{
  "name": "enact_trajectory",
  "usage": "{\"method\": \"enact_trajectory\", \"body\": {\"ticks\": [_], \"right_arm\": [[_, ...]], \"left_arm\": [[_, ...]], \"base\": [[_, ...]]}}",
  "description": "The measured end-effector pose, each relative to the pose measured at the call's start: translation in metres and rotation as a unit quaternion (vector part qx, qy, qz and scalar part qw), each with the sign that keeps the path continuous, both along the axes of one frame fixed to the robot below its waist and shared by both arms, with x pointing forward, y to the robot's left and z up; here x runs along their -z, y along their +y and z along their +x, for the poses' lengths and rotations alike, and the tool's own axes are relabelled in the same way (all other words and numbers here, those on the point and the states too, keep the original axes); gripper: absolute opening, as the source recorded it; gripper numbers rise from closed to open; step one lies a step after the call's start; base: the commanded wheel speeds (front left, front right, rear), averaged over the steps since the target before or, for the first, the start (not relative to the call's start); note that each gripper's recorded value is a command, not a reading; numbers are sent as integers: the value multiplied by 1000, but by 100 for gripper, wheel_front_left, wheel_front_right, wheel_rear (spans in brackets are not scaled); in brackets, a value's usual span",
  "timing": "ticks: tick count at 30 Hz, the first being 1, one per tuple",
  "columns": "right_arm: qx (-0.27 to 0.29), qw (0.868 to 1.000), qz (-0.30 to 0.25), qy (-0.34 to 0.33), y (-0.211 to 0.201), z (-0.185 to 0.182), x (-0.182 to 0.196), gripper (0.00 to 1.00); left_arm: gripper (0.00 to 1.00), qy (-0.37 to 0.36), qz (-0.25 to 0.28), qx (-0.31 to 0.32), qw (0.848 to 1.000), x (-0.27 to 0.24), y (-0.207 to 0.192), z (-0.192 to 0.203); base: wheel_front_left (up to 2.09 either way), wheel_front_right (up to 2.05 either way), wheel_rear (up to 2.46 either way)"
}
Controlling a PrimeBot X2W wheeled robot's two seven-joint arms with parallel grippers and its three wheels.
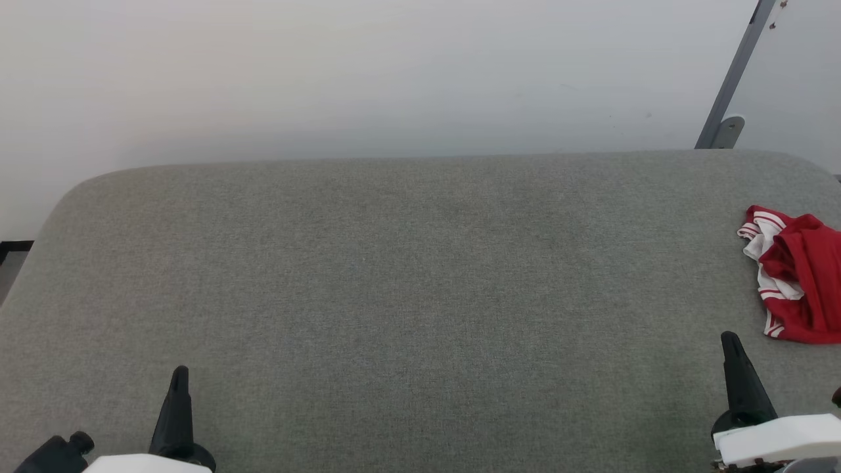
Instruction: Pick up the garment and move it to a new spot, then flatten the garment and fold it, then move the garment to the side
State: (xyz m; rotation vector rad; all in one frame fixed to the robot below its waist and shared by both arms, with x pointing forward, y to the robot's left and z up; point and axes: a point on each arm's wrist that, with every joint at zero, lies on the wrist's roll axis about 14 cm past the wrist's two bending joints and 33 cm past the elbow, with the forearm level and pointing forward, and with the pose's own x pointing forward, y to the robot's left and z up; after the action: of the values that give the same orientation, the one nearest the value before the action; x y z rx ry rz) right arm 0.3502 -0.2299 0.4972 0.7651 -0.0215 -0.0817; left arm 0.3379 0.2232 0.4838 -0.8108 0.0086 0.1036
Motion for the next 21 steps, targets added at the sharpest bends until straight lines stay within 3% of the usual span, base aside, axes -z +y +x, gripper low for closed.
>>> {"method": "enact_trajectory", "body": {"ticks": [21], "right_arm": [[-4,992,126,2,7,11,1,0]], "left_arm": [[0,-4,-118,1,993,-2,-4,14]], "base": [[0,0,0]]}}
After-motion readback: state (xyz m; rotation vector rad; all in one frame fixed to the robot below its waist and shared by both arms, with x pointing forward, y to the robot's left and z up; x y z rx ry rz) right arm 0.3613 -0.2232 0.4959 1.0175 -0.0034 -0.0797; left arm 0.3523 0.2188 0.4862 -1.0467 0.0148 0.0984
